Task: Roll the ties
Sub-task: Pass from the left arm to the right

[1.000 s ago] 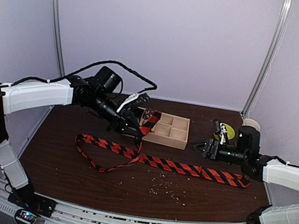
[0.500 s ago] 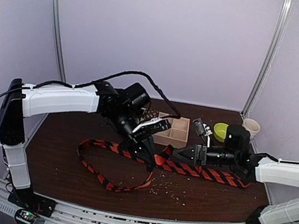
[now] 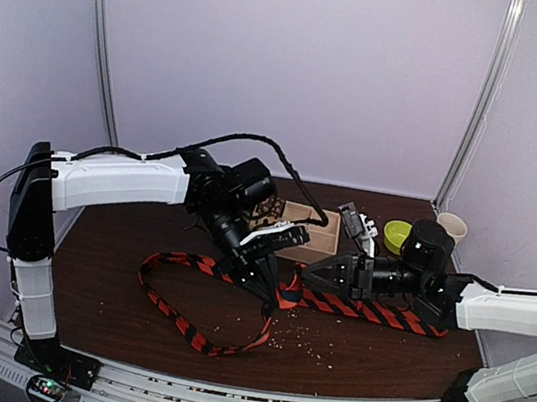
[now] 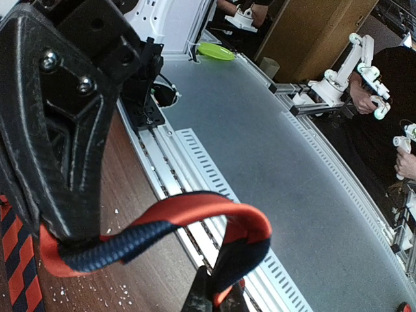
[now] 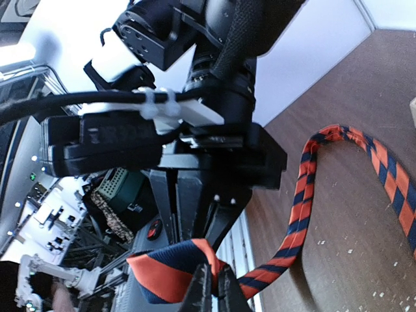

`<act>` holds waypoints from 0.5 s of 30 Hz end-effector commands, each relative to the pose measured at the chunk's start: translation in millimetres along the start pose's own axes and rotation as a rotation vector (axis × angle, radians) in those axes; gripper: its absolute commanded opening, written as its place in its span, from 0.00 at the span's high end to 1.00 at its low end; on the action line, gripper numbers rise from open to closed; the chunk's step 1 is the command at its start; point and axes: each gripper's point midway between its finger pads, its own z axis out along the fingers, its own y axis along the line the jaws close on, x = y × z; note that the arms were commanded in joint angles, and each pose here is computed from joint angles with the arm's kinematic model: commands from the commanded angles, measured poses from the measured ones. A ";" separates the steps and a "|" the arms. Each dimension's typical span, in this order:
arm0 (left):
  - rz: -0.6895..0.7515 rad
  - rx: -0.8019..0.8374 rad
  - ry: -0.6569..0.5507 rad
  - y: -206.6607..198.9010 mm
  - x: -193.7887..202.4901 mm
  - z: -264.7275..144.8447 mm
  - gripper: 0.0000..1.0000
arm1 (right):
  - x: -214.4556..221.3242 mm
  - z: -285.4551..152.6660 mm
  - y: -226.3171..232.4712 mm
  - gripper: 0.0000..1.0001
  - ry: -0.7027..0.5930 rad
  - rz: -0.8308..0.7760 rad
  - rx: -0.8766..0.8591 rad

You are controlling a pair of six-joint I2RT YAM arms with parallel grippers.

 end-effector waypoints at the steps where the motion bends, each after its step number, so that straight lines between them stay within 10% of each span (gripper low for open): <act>1: 0.004 -0.019 -0.001 5.6 0.9 -6.9 0.94 | -7.4 -2.9 12.8 1.00 -0.010 -0.036 -0.007; 15: -0.090 -0.563 -0.093 75.4 18.7 -70.9 0.52 | 1.4 -69.1 -55.0 1.00 -0.132 0.076 0.382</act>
